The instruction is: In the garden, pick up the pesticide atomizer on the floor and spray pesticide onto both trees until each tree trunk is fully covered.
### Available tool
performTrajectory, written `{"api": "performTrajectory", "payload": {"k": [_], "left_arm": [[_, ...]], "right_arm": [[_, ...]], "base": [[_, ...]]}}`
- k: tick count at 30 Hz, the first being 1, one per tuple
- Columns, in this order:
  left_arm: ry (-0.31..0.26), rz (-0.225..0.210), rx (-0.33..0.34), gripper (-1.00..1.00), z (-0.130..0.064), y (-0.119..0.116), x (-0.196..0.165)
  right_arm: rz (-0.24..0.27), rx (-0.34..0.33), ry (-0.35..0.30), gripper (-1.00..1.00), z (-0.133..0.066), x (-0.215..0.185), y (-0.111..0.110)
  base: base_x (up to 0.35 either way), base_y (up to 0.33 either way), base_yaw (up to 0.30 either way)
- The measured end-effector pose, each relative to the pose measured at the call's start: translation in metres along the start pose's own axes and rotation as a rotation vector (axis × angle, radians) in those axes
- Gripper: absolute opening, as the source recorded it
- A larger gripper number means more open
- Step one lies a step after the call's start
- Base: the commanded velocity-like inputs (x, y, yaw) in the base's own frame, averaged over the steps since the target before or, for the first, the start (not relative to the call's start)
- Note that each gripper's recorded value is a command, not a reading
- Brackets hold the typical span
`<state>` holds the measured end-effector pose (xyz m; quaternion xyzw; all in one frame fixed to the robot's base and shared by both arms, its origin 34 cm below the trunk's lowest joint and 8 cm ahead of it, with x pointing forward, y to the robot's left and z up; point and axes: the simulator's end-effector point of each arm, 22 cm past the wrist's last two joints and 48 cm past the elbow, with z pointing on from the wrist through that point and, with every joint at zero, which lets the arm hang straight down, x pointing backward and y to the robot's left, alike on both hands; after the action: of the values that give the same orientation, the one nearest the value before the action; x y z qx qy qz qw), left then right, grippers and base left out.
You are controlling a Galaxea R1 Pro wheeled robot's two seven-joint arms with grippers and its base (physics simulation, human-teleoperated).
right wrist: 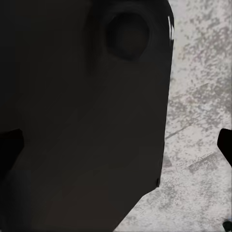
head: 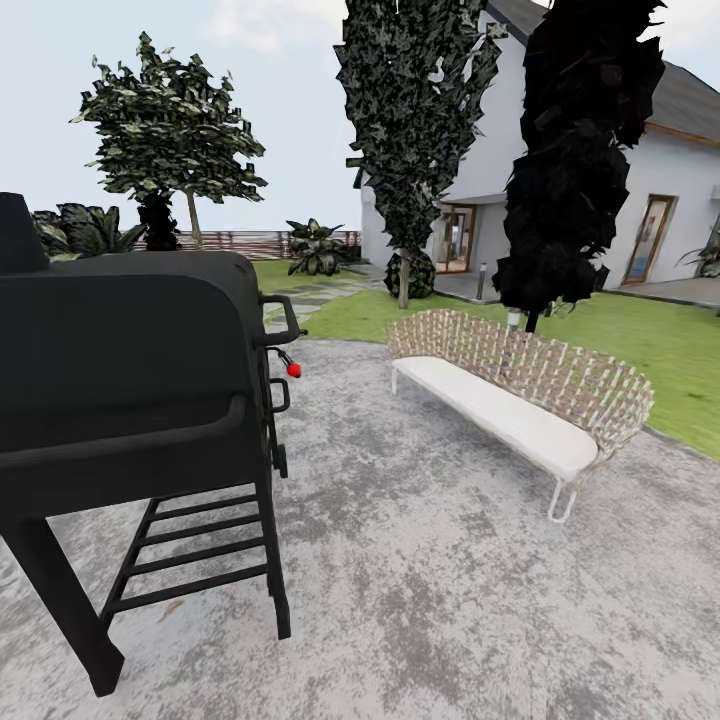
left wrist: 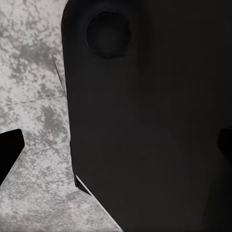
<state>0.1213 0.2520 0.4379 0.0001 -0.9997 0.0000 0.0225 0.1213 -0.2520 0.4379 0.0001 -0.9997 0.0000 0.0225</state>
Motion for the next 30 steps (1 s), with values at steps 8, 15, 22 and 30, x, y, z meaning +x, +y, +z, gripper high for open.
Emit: {"api": "performTrajectory", "payload": {"k": [8, 15, 22, 30], "left_arm": [[0.01, -0.003, 0.007, 1.0, 0.0, -0.005, 0.005], [-0.039, -0.002, 0.012, 1.0, 0.0, -0.009, -0.016], [-0.087, -0.001, 0.012, 1.0, -0.002, -0.009, -0.037], [-0.162, 0.0, 0.002, 1.0, -0.004, -0.004, -0.062]], "right_arm": [[-0.003, 0.0, 0.013, 1.0, 0.0, 0.008, -0.001], [-0.003, 0.0, -0.009, 1.0, 0.0, 0.002, 0.0], [0.003, 0.001, -0.011, 1.0, 0.0, 0.002, -0.001], [0.008, 0.003, -0.014, 1.0, 0.0, 0.001, -0.002]], "base": [[0.0, 0.0, 0.0], [0.0, 0.0, 0.0], [0.0, 0.0, 0.0], [0.0, 0.0, 0.0]]}}
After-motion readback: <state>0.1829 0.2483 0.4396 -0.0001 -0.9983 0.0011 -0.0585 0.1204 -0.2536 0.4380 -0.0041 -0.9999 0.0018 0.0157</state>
